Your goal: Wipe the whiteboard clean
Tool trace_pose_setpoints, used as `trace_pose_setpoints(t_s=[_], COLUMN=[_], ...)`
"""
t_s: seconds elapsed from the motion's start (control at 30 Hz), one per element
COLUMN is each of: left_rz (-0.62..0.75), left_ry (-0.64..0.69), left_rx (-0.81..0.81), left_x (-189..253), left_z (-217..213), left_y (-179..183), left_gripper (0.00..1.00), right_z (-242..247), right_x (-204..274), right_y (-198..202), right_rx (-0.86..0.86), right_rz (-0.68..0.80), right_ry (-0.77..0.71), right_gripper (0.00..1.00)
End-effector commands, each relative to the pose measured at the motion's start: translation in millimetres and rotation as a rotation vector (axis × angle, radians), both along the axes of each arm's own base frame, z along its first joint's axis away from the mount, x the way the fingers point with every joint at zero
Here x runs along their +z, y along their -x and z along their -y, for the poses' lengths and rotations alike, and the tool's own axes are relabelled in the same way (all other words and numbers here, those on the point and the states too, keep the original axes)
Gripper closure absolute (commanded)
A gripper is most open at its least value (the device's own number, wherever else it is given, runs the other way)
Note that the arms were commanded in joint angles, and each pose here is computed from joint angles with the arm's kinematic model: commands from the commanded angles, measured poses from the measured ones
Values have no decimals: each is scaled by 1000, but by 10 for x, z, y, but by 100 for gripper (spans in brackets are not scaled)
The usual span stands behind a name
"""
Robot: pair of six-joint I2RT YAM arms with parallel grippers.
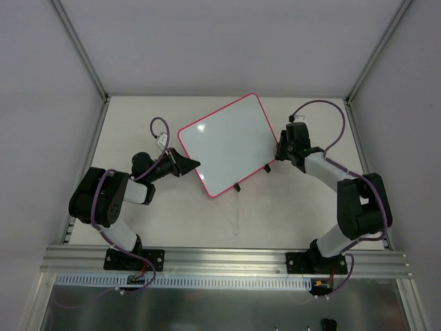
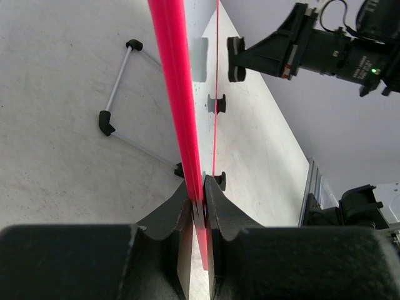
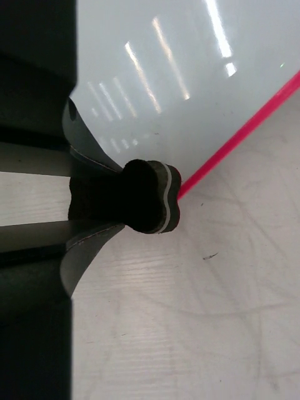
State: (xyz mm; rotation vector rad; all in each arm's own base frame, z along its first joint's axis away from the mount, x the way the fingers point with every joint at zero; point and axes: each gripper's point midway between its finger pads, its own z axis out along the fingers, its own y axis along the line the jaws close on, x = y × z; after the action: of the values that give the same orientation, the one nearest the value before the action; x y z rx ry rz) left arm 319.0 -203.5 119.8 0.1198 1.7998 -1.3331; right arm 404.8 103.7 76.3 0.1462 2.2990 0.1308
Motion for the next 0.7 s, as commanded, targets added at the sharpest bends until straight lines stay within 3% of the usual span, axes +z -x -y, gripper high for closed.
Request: trace_pose_setpoints(t_s=[0.0,0.1,0.43,0.67], left_rz=[434,431,429,425], left_ry=[33,34,34,36], left_rx=[-31,-30,-24,-24], left_x=[697,693,692,687], left_z=[41,41,33,34], left_y=[21,14,23,19], left_gripper=[100,100,93,90], right_z=[8,-66,-260,-285], right_x=[491,549,-27,-139], right_y=[81,308,1321,1654], right_rx=[-3,36,236,317], right_rz=[128,118,-124,-192], right_ry=[22,32,102,76], right_gripper=[100,100,97,88])
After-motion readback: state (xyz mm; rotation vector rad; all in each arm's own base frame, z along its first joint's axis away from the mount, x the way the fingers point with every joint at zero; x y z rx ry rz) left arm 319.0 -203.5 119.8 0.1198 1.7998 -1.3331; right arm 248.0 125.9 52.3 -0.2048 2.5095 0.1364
